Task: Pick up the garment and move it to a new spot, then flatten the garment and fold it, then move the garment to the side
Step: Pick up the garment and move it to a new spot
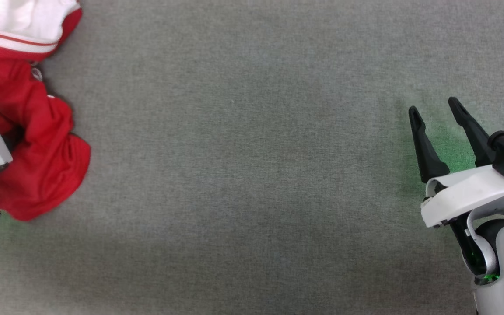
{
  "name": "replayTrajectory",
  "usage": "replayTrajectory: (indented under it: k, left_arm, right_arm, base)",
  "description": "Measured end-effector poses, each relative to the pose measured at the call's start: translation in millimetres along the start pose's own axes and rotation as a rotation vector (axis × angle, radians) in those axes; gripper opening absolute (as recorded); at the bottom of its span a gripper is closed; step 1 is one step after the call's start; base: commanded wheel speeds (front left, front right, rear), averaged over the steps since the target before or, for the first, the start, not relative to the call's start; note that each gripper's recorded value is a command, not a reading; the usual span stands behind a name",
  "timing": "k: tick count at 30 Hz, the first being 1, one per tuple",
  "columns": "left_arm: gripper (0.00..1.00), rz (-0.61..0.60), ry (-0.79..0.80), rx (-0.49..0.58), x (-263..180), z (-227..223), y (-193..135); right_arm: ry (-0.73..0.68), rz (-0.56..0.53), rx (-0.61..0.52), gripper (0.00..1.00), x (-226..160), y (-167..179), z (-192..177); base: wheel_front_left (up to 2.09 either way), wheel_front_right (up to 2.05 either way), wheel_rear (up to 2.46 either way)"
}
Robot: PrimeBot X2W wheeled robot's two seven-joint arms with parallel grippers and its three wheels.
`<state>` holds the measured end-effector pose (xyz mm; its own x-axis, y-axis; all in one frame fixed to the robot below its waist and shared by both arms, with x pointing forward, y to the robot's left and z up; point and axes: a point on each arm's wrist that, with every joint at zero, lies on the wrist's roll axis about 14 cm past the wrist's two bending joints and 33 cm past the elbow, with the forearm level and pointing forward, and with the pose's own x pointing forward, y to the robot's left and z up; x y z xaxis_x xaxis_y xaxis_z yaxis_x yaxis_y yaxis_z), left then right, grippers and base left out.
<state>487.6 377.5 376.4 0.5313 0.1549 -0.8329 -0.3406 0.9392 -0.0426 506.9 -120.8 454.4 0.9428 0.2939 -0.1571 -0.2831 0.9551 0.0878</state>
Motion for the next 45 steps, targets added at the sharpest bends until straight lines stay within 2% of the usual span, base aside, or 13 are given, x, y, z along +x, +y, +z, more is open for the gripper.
replayTrajectory:
  k: [4,5,6,14,19,33,39,45]
  left_arm:
    - [1.00,0.004,0.031,-0.015,11,-6,-3]
    - [0.37,0.001,0.033,-0.021,12,-6,-4]
    - [0.00,-0.002,0.022,-0.025,12,-4,-4]
    - [0.00,-0.015,-0.088,0.017,-4,16,-10]
    - [0.00,-0.035,-0.256,0.089,-37,56,-14]
    - [0.00,-0.068,-0.719,0.217,-195,151,-4]
    - [0.00,-0.074,-0.867,0.271,-269,167,-2]
    - [0.00,-0.092,-0.951,0.311,-327,166,-3]
  right_arm:
    - [0.008,-0.011,-0.005,1.00,1,-6,-2]
    - [0.010,-0.014,-0.006,1.00,1,-7,-2]
    - [0.012,-0.016,-0.009,1.00,1,-8,-2]
    - [-0.025,-0.029,-0.009,1.00,-4,-9,13]
    - [-0.039,-0.036,0.007,1.00,-14,-6,19]
    - [-0.123,0.013,0.034,1.00,-43,27,53]
    - [-0.167,0.042,0.038,1.00,-59,43,69]
    - [-0.215,0.066,0.036,1.00,-74,57,86]
  base:
    - [0.00,0.00,0.00]
    - [0.00,0.00,0.00]
    - [0.00,0.00,0.00]
    - [0.00,0.00,0.00]
    - [0.00,0.00,0.00]
    - [0.00,0.00,0.00]
    - [0.00,0.00,0.00]
    - [0.00,0.00,0.00]
